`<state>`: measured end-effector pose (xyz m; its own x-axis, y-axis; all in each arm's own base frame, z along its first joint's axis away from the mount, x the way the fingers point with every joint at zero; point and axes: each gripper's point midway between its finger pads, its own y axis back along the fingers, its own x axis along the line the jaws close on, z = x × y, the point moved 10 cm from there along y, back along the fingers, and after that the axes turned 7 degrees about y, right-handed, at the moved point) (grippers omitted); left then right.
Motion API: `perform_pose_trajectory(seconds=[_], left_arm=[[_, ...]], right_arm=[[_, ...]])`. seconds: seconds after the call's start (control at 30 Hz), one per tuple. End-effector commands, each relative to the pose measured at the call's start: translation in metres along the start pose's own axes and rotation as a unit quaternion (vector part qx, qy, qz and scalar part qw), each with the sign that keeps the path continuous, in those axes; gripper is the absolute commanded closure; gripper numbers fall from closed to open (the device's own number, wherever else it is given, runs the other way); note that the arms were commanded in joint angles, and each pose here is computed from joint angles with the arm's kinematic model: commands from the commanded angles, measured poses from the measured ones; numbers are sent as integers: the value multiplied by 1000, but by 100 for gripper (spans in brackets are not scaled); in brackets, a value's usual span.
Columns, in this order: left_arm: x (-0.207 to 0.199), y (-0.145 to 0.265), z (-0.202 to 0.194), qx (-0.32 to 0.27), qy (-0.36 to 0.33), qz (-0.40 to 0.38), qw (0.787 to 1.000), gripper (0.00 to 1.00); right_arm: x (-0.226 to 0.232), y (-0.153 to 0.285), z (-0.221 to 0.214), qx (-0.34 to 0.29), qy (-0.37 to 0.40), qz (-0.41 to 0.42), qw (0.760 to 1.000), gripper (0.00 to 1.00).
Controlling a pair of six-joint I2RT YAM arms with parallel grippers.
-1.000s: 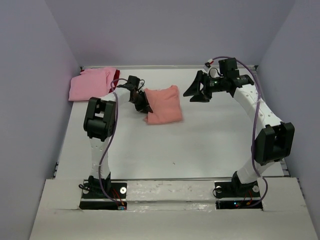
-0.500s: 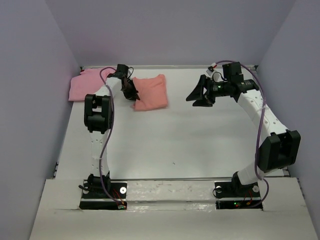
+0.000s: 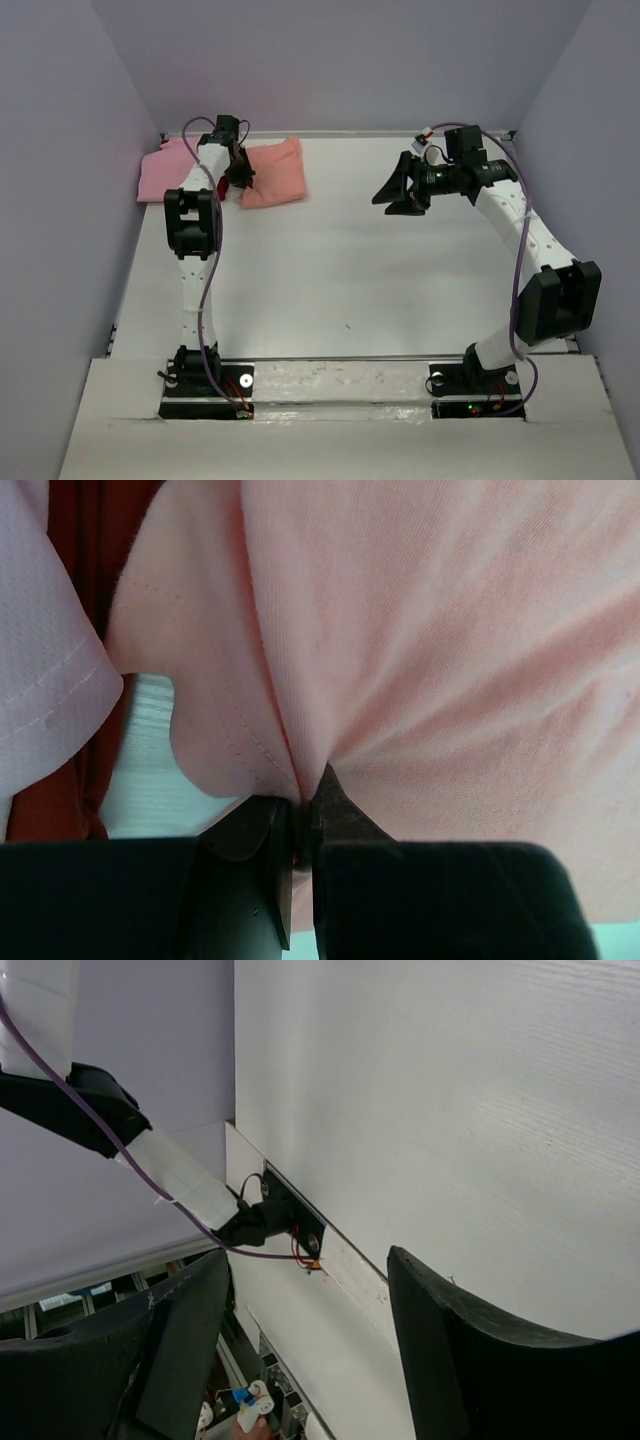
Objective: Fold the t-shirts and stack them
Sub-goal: Put the neatly folded tshirt into the corner of the board with the left arm
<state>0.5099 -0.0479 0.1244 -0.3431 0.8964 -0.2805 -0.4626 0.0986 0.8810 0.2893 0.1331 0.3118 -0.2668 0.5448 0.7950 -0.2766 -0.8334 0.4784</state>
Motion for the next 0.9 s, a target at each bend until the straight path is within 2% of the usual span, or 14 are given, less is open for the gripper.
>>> perform_pose_trajectory(seconds=[0.0,0.4,0.6,0.7,0.83,0.87], left_arm=[[6,4,11,-26,-32,40,998,91],[25,3,38,-106,-60,130,984,92],[32,8,50,-130,-47,144,980,91],[32,10,55,-140,-43,142,979,84],[28,8,58,-144,-41,118,982,64],[27,9,58,-144,-40,111,983,56]], right_arm=[[8,8,-2,-5,17,16,1000,30],[10,11,-6,-3,9,19,1000,30],[9,11,-10,1,4,19,1000,30],[8,11,-11,2,2,18,1000,30],[9,11,-11,2,3,18,1000,30],[8,11,-11,2,2,18,1000,30]])
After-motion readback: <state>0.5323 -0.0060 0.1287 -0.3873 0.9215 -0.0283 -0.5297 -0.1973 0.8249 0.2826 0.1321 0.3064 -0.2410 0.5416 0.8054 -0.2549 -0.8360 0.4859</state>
